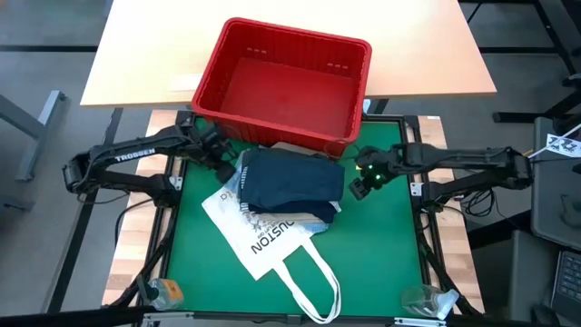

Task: Fold Laundry from Bin
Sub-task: Put the stacked clothes into the red organizer bin

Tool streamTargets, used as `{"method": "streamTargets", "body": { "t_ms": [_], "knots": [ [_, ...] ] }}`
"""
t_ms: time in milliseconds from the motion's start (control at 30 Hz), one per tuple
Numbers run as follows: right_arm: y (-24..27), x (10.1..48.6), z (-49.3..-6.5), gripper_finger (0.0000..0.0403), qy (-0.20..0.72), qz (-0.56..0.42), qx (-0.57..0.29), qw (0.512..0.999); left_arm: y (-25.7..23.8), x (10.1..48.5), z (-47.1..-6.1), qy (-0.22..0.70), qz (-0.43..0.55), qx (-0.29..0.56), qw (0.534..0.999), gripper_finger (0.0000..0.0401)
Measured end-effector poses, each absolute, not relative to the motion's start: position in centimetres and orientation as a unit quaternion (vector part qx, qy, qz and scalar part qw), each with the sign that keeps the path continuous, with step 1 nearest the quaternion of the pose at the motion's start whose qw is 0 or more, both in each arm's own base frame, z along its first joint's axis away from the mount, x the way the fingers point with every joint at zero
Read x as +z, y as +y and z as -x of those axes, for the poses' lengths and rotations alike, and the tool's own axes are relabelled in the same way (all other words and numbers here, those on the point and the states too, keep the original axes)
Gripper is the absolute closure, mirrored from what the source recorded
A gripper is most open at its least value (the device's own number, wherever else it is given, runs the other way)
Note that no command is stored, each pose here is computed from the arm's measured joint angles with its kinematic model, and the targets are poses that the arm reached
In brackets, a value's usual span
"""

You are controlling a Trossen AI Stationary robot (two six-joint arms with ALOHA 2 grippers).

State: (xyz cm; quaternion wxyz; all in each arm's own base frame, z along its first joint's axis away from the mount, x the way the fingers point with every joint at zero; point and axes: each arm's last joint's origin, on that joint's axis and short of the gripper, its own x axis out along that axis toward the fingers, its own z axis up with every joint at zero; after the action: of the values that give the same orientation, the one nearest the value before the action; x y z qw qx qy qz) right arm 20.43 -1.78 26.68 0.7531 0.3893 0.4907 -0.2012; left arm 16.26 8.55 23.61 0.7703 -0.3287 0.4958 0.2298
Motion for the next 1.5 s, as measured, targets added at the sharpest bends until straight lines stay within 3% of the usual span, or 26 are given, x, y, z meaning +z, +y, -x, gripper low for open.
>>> {"method": "streamTargets", "body": {
  "t_ms": [200,433,700,1100,1500],
  "knots": [
    [-1.8,23.4,-20.7,0.0194,0.478,-0.392,-0.196,0.761,9.1,20.3,-15.7,0.471,0.37,0.269,0.754,0.0221],
    [-1.7,20.6,-19.8,0.0194,0.493,-0.409,-0.219,0.736,9.5,18.0,-15.4,0.435,0.39,0.301,0.754,0.0221],
    [-1.7,18.5,-20.0,0.0194,0.447,-0.453,-0.225,0.738,9.3,16.2,-15.1,0.409,0.41,0.312,0.753,0.0221],
    [-1.9,15.5,-19.6,0.0194,0.357,-0.519,-0.251,0.735,9.2,15.9,-15.1,0.404,0.409,0.312,0.757,0.0221],
    [-2.2,13.7,-20.7,0.0194,0.313,-0.522,-0.27,0.746,9.3,15.9,-15.2,0.399,0.409,0.311,0.759,0.0221]
  ]
}}
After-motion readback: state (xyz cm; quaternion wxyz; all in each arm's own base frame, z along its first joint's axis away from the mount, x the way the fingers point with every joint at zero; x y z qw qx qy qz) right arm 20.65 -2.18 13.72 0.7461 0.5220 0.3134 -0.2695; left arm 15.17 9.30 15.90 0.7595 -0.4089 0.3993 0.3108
